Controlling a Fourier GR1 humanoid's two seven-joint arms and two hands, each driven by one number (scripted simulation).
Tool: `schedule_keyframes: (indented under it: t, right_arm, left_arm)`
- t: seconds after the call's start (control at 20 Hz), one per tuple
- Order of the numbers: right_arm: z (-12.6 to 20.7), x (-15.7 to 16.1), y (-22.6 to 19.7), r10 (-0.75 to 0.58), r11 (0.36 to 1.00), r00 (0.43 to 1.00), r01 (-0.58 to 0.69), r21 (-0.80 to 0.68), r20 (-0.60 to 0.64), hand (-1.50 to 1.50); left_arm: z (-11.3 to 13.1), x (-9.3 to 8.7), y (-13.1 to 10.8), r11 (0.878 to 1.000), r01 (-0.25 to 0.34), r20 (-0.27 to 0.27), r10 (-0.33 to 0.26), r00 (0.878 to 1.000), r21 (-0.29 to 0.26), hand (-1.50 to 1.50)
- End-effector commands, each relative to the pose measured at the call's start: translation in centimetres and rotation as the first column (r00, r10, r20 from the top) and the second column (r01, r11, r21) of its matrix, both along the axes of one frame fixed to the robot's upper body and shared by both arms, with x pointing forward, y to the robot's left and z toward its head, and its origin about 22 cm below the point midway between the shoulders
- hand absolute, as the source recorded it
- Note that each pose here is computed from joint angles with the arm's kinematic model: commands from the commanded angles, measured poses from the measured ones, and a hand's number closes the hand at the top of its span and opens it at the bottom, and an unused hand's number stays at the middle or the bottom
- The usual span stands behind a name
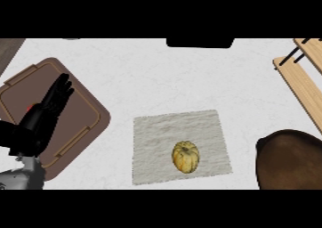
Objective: Pick the lemon from the placemat and place it in the tiered shelf
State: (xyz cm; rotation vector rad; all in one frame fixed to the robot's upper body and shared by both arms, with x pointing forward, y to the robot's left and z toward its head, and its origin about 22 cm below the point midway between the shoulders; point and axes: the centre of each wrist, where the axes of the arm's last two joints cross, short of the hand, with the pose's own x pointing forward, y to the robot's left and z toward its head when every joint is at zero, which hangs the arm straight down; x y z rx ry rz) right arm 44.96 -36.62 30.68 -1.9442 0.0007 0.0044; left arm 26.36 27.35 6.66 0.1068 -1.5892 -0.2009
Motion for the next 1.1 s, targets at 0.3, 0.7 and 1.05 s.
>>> schedule_keyframes:
  t: [0.3,0.7,1.05]
  right_arm:
    - [9.0,-1.7,4.4,-0.088,0.969,0.871,0.188,-0.161,0.484,-1.5]
    - [16.9,-7.4,7.0,-0.046,0.953,0.575,0.271,-0.137,0.817,-1.5]
    - [18.7,-11.7,13.4,-0.017,0.963,0.469,0.245,-0.112,0.883,-1.5]
  left_arm:
    - [-0.6,0.2,0.0,1.0,0.005,-0.014,-0.005,1.0,0.001,0.0]
    - [-0.4,0.1,0.3,1.0,-0.02,-0.032,0.02,0.999,0.006,0.0]
    - [-1.7,-1.1,1.3,0.999,-0.047,-0.048,0.047,0.998,0.006,0.0]
